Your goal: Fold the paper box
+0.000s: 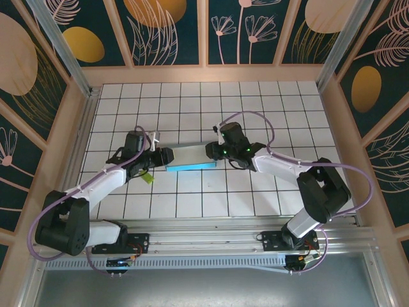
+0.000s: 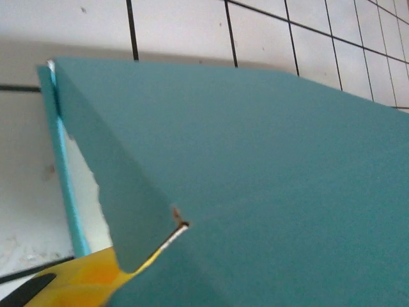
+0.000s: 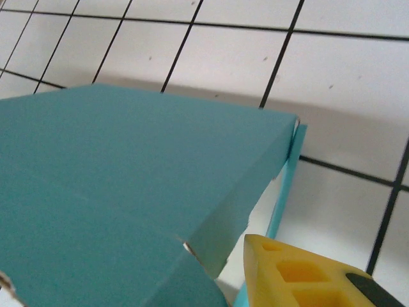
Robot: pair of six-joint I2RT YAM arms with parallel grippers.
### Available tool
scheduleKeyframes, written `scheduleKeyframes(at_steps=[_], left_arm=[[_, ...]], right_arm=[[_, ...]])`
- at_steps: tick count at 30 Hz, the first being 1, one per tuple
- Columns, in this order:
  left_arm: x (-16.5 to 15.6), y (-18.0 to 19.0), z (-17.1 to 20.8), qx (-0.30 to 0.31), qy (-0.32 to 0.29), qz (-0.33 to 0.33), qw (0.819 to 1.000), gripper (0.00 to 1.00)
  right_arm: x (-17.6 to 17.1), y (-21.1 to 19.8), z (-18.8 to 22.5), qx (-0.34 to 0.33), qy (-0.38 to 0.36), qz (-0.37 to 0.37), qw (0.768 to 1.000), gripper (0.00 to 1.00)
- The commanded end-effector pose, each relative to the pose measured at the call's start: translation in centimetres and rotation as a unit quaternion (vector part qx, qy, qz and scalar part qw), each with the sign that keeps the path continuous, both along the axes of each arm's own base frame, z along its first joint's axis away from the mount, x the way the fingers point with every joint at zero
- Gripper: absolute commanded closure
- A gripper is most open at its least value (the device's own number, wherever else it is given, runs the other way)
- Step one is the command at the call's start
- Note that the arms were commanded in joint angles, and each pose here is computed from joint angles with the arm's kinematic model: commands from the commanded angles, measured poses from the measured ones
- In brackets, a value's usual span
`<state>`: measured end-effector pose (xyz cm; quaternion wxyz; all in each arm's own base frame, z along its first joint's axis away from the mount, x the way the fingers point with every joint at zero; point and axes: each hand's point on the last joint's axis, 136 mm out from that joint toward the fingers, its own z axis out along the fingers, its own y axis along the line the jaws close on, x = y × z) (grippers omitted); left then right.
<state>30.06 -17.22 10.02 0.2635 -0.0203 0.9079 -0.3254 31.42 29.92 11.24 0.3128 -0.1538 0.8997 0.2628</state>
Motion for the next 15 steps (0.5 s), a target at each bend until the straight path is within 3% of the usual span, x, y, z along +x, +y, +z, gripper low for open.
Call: scheduleKeyframes(at_steps=[1, 7, 15], left_arm=[[-0.6, -0.5, 0.9, -0.024, -0.007, -0.001, 1.0, 0.57], [-1.9, -0.7, 0.6, -0.034, -0.006, -0.006, 0.999, 0.57], [-3.6, -0.7, 2.4, -0.066, -0.026, -0.001, 0.997, 0.57]], right_arm=[[-0.8, 0.4, 1.2, 0.023, -0.01, 0.002, 1.0, 0.66], [-2.0, 0.0, 0.5, 0.027, -0.007, -0.003, 1.0, 0.65], [-3.7, -0.4, 2.2, 0.045, -0.014, -0.007, 0.999, 0.49]])
